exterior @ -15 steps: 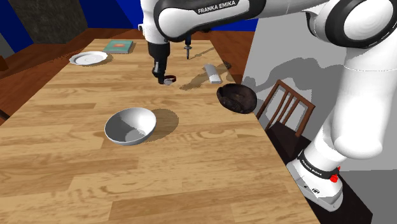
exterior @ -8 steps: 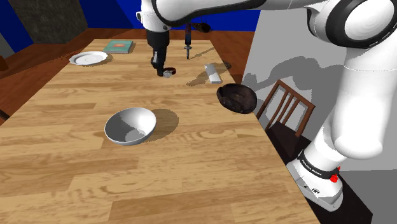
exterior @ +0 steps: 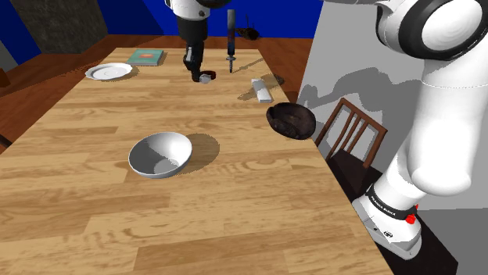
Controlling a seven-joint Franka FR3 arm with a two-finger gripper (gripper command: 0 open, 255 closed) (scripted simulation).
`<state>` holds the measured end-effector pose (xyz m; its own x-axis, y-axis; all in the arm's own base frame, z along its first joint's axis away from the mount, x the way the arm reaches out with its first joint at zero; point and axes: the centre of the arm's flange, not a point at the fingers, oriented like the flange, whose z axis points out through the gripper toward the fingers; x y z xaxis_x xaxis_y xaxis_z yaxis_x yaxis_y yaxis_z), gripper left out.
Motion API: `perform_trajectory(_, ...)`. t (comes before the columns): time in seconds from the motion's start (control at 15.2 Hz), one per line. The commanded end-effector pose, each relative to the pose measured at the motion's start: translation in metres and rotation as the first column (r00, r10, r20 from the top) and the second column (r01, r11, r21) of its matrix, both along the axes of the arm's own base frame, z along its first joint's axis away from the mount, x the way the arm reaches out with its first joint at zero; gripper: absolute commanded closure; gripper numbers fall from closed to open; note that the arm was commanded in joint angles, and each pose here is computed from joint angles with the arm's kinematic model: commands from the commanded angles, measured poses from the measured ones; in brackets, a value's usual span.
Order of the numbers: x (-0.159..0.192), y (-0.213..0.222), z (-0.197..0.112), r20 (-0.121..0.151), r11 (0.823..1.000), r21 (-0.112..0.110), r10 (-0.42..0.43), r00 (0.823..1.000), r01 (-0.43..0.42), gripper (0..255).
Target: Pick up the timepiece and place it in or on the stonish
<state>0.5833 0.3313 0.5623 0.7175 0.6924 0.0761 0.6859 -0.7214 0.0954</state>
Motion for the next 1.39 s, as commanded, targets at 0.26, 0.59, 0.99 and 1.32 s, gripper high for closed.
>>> perform_trajectory(0.26,-0.029,-0.027,0.017,-0.001,1.0,0.0,0.0,1.0,0.0,255)
perform_trajectory(0.59,-0.077,-0.072,0.021,-0.001,1.0,0.0,0.0,1.0,0.0,255)
perform_trajectory(0.99,-0.135,-0.126,0.026,-0.001,1.0,0.0,0.0,1.0,0.0,255)
perform_trajectory(1.32,-0.183,-0.171,0.03,-0.001,1.0,0.0,0.0,1.0,0.0,255)
